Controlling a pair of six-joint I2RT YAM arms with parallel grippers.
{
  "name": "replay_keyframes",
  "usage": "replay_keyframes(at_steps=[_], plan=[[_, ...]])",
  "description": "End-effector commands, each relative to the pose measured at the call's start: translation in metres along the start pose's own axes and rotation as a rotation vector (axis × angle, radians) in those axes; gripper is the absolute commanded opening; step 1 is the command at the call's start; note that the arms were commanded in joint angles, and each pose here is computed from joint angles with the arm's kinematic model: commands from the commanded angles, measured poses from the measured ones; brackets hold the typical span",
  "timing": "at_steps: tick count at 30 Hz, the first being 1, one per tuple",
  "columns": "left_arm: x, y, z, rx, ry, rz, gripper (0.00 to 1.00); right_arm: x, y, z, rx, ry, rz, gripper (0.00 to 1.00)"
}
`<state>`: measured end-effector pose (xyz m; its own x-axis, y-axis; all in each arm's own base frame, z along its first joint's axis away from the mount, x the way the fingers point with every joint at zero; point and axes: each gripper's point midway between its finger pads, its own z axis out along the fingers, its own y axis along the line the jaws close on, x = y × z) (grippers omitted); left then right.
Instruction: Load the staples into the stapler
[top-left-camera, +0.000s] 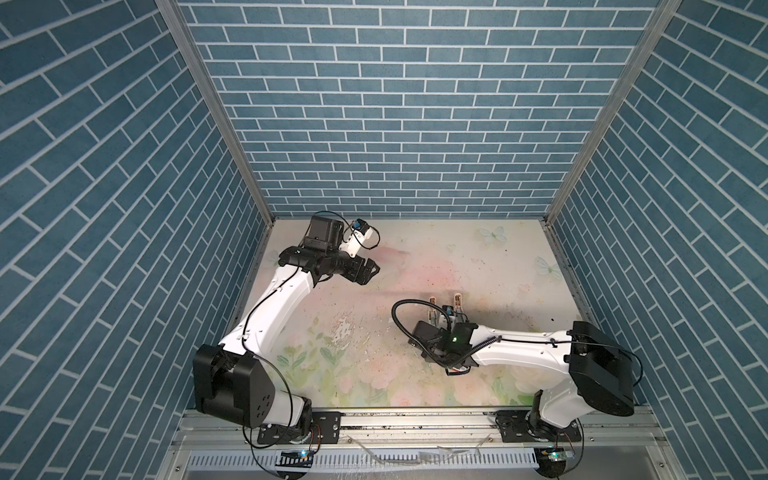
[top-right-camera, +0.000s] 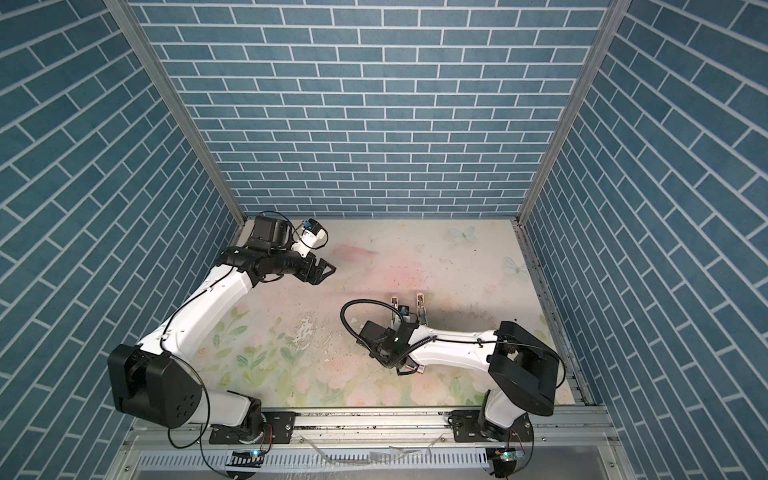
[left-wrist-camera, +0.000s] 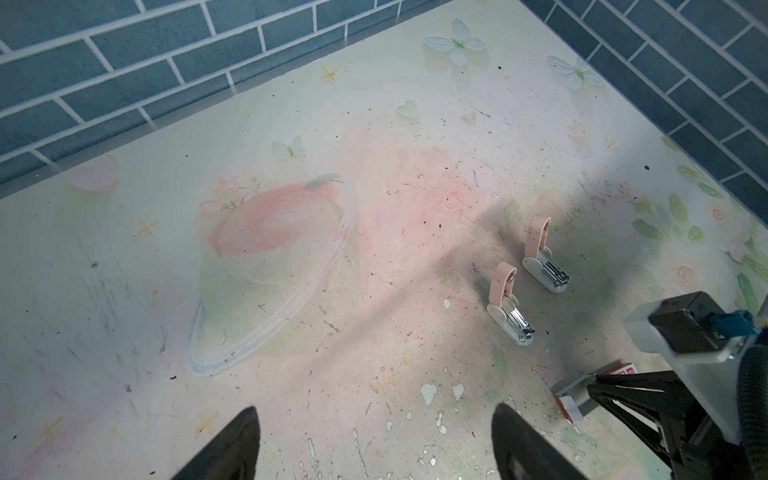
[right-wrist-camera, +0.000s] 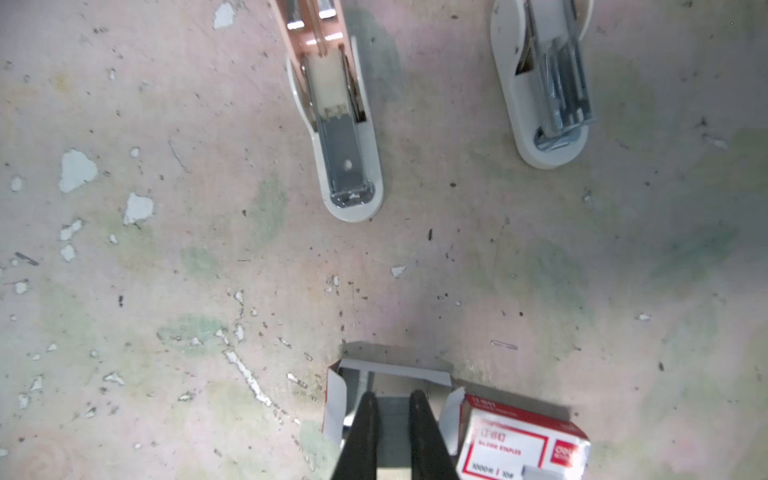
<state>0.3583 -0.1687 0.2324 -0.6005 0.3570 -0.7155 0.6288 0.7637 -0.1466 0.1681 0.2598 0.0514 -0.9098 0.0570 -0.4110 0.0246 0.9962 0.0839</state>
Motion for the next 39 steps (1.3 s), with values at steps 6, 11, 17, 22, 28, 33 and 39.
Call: replay_keyframes(at_steps=[6,11,17,22,28,33,39], plan=[[-0.005,0.000,-0.012,-0.033,-0.028,0.046,0.89,-0.035,0.005,-0.011,-0.024,-0.121,-0.038,0.11],[-0.008,-0.001,-0.017,-0.031,-0.035,0.055,0.89,-0.061,0.010,-0.006,-0.048,-0.178,-0.055,0.11],[-0.008,-0.001,-0.020,-0.028,-0.039,0.068,0.89,-0.088,0.013,0.000,-0.069,-0.230,-0.085,0.11],[-0.007,-0.004,-0.019,-0.003,-0.038,0.073,0.89,-0.105,0.021,0.002,-0.106,-0.281,-0.121,0.12],[-0.003,-0.004,-0.014,0.012,-0.028,0.058,0.89,-0.113,0.024,0.010,-0.110,-0.311,-0.149,0.12],[-0.002,-0.005,-0.014,0.015,-0.027,0.055,0.89,-0.113,0.025,0.020,-0.111,-0.314,-0.146,0.12],[-0.001,-0.006,-0.013,0.021,-0.027,0.046,0.89,-0.110,0.021,0.030,-0.097,-0.318,-0.139,0.12]])
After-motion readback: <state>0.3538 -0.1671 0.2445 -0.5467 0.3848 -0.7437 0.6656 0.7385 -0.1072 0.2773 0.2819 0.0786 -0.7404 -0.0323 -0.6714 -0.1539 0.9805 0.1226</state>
